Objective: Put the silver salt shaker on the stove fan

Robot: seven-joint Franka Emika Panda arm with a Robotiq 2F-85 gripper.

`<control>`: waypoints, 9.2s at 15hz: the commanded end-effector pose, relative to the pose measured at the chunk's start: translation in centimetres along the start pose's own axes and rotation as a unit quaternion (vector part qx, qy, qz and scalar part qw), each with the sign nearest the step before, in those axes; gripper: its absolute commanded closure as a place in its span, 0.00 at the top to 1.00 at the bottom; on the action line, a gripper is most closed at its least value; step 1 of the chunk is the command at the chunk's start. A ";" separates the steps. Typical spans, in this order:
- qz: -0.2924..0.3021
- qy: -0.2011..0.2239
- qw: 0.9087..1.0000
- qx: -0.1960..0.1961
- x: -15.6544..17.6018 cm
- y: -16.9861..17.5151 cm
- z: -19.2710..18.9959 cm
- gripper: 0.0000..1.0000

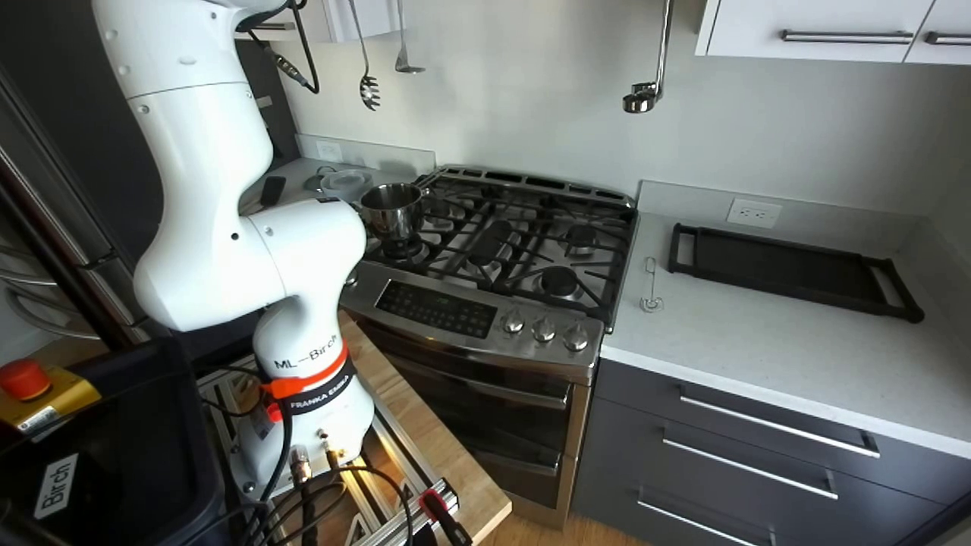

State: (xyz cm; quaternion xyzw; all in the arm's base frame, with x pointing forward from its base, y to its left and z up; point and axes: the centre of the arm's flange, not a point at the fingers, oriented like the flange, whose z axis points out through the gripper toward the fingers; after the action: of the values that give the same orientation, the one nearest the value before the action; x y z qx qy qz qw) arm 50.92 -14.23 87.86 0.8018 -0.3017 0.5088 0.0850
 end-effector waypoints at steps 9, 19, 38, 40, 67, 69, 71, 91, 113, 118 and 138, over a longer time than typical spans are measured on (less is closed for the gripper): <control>-0.014 0.017 0.996 0.081 4.0 -2.0 -7.8 0.11; -0.051 0.024 0.986 0.160 5.2 -6.1 -9.0 0.11; -0.047 -0.119 0.974 0.189 5.6 -11.0 -8.3 0.11; -0.052 -0.130 0.973 0.181 5.7 -11.3 -8.1 0.11; -0.056 -0.123 0.973 0.188 6.7 -12.0 -8.0 1.00; -0.058 -0.121 0.972 0.194 6.7 -12.1 -8.6 1.00; -0.071 -0.116 0.970 0.201 6.6 -11.9 -9.5 1.00; -0.171 -0.140 0.938 0.266 1.6 -6.5 -14.7 1.00; -0.253 -0.134 0.907 0.309 1.6 -6.6 -13.0 0.23; -0.246 -0.134 0.906 0.316 2.4 -6.9 -13.4 0.12; -0.150 -0.202 0.930 0.270 4.9 -6.4 -14.6 0.12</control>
State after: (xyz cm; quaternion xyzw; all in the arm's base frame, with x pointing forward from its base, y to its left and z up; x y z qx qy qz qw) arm 44.88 -4.49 96.94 0.9069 -0.0582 0.3860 -0.1587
